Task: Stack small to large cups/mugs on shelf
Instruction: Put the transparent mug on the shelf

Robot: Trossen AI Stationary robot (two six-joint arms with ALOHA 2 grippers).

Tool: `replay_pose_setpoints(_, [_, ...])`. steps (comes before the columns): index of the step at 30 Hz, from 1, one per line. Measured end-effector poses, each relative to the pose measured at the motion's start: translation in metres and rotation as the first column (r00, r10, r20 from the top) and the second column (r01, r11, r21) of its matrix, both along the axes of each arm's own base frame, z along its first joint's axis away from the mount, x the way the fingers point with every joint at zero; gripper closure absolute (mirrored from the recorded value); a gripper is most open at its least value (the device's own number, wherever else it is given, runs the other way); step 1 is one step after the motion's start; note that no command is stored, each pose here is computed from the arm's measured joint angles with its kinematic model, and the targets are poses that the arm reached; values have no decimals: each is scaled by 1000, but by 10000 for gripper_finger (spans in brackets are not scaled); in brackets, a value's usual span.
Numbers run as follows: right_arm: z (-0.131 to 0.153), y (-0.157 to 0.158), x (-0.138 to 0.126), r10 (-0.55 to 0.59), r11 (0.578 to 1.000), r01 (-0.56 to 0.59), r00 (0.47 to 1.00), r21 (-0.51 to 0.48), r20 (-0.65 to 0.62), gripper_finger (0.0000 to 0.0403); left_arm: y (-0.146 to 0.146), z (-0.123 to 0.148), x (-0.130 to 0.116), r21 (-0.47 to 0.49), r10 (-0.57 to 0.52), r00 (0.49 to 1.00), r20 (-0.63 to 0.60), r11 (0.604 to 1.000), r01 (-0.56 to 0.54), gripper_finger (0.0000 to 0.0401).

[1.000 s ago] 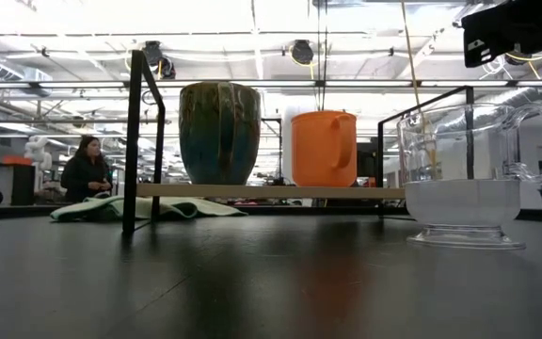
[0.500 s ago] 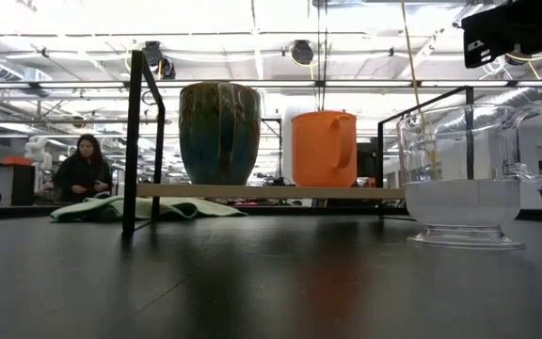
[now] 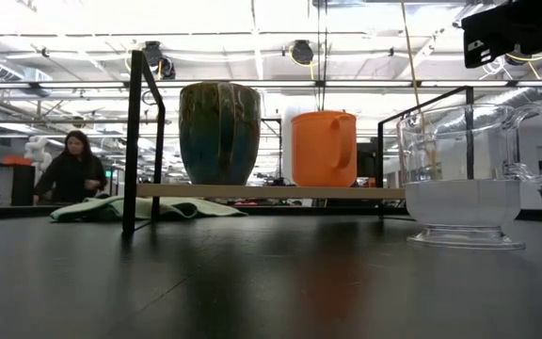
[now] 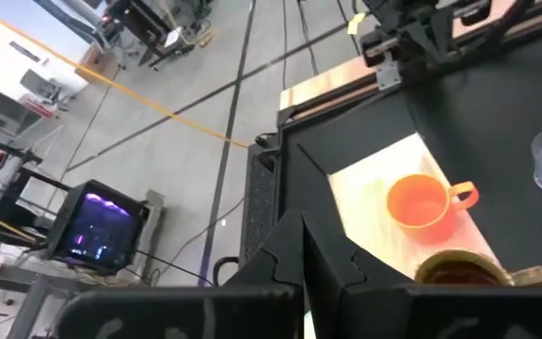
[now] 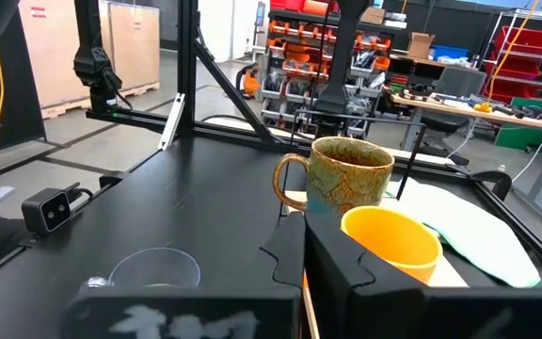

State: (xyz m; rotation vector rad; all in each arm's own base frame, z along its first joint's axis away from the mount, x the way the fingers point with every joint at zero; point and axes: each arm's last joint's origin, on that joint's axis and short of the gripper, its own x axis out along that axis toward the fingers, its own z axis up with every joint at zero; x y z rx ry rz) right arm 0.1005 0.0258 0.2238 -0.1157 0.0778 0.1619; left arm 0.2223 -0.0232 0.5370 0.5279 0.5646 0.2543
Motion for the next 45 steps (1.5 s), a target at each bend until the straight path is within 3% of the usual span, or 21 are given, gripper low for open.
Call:
replay_pose_setpoints(9, [0, 0, 0, 0, 1000, 0, 1000, 0, 0, 403, 24, 21, -58, -47, -33, 994, 100, 998, 38, 401])
replay_pose_setpoints(14, [0, 0, 0, 1, 1000, -1, 1000, -13, 2, 403, 28, 20, -83, -93, -72, 991, 110, 992, 82, 401])
replay_pose_setpoints(20, [0, 0, 0, 2, 1000, -2, 1000, -18, 4, 403, 30, -21, -85, -103, -89, 996, 21, 990, 91, 401])
replay_pose_setpoints(26, [0, 0, 0, 0, 1000, 0, 1000, -1, 1, 403, 36, -44, -109, -92, -84, 973, 216, 990, 105, 401])
replay_pose_setpoints(30, [0, 0, 0, -1, 1000, 1, 1000, 7, 0, 403, 35, -62, -115, -114, -149, 924, 352, 973, 200, 401])
replay_pose_setpoints(36, [0, 0, 0, 0, 1000, 0, 1000, 6, 0, 403, 33, -114, -102, -106, -299, 882, 363, 928, 358, 401])
replay_pose_setpoints(41, [0, 0, 0, 0, 1000, 0, 1000, 0, 0, 403, 34, -160, -94, -64, -313, 860, 403, 928, 368, 401])
replay_pose_setpoints(45, [0, 0, 0, 1, 1000, -1, 1000, -1, -3, 403, 34, -191, -93, -122, -290, 846, 447, 917, 379, 401])
